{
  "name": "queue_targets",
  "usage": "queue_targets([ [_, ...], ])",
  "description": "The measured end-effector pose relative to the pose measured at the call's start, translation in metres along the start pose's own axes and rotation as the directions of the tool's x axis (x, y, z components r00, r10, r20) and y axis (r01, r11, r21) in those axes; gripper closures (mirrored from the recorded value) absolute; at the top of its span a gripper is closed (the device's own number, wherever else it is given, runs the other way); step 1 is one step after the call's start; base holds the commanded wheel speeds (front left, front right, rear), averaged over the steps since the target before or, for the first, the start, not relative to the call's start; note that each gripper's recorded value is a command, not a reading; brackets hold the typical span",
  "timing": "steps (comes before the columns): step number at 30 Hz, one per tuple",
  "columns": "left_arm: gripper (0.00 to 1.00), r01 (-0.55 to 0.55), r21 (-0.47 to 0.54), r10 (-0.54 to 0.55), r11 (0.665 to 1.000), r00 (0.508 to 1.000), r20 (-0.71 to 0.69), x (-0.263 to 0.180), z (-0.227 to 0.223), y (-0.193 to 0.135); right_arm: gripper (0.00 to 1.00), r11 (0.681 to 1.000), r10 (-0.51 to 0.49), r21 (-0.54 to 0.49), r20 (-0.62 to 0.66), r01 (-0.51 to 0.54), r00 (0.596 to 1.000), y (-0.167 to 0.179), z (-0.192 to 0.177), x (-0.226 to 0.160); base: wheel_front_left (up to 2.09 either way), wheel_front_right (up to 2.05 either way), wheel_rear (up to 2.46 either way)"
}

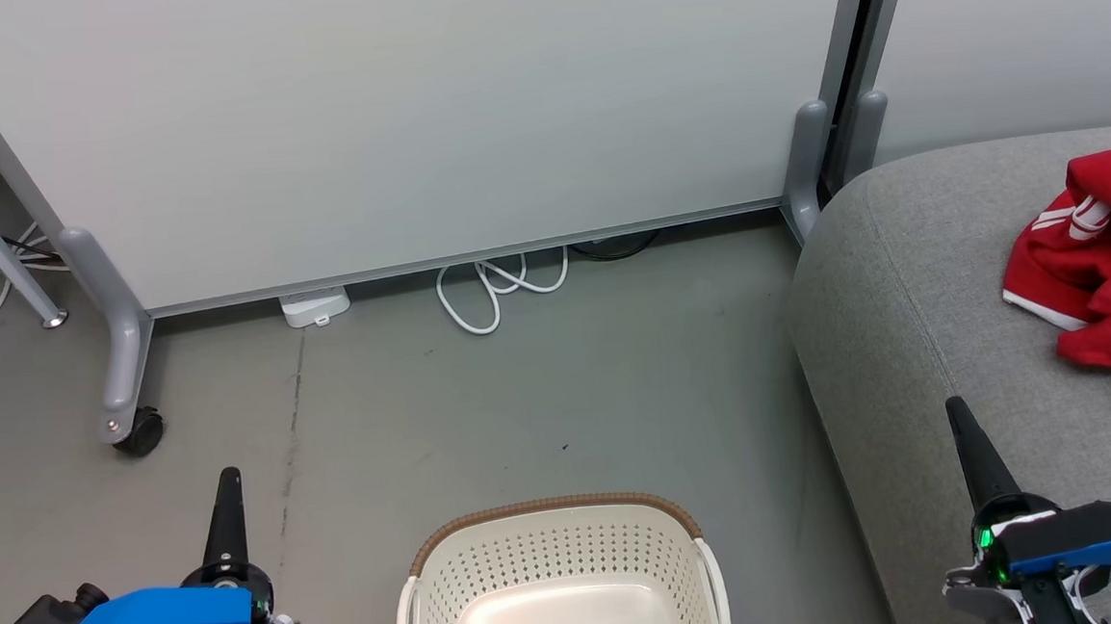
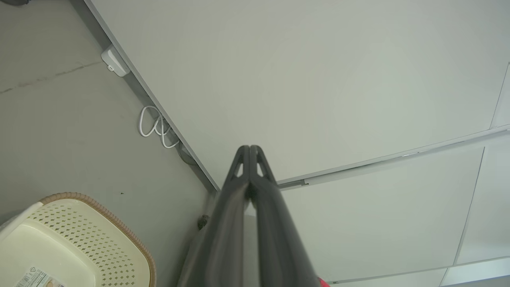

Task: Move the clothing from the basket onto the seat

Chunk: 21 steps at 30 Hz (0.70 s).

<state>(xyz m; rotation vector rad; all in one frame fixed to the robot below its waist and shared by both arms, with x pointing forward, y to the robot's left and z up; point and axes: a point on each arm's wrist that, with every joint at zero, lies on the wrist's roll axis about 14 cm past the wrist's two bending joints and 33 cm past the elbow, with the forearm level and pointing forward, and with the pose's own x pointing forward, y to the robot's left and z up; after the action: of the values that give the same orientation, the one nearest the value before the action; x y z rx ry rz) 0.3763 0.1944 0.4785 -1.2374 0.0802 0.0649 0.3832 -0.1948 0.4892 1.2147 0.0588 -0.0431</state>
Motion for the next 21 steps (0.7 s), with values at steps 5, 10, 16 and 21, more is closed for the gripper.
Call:
queue_targets([
  [5,1.00,0.007,-0.044,-0.007,0.999,1.000,0.003,0.001,0.002,-0.002,1.00,0.999,0.003,0.048,0.001,-0.003,1.000,0.001,0.001,0.000,0.00,0.00,0.00],
  [10,1.00,0.018,-0.085,-0.017,0.996,1.000,0.006,0.003,0.004,-0.005,1.00,0.996,0.007,0.093,0.003,-0.007,1.000,0.001,0.002,0.000,0.00,0.00,0.00],
  [16,1.00,0.030,-0.131,-0.029,0.991,1.000,0.009,0.004,0.006,-0.009,1.00,0.990,0.014,0.143,0.006,-0.015,1.000,0.003,0.003,0.001,0.00,0.00,0.00],
  [21,1.00,0.038,-0.170,-0.036,0.985,0.999,0.010,0.005,0.007,-0.011,1.00,0.983,0.021,0.182,0.007,-0.022,1.000,0.005,0.004,0.001,0.00,0.00,0.00],
])
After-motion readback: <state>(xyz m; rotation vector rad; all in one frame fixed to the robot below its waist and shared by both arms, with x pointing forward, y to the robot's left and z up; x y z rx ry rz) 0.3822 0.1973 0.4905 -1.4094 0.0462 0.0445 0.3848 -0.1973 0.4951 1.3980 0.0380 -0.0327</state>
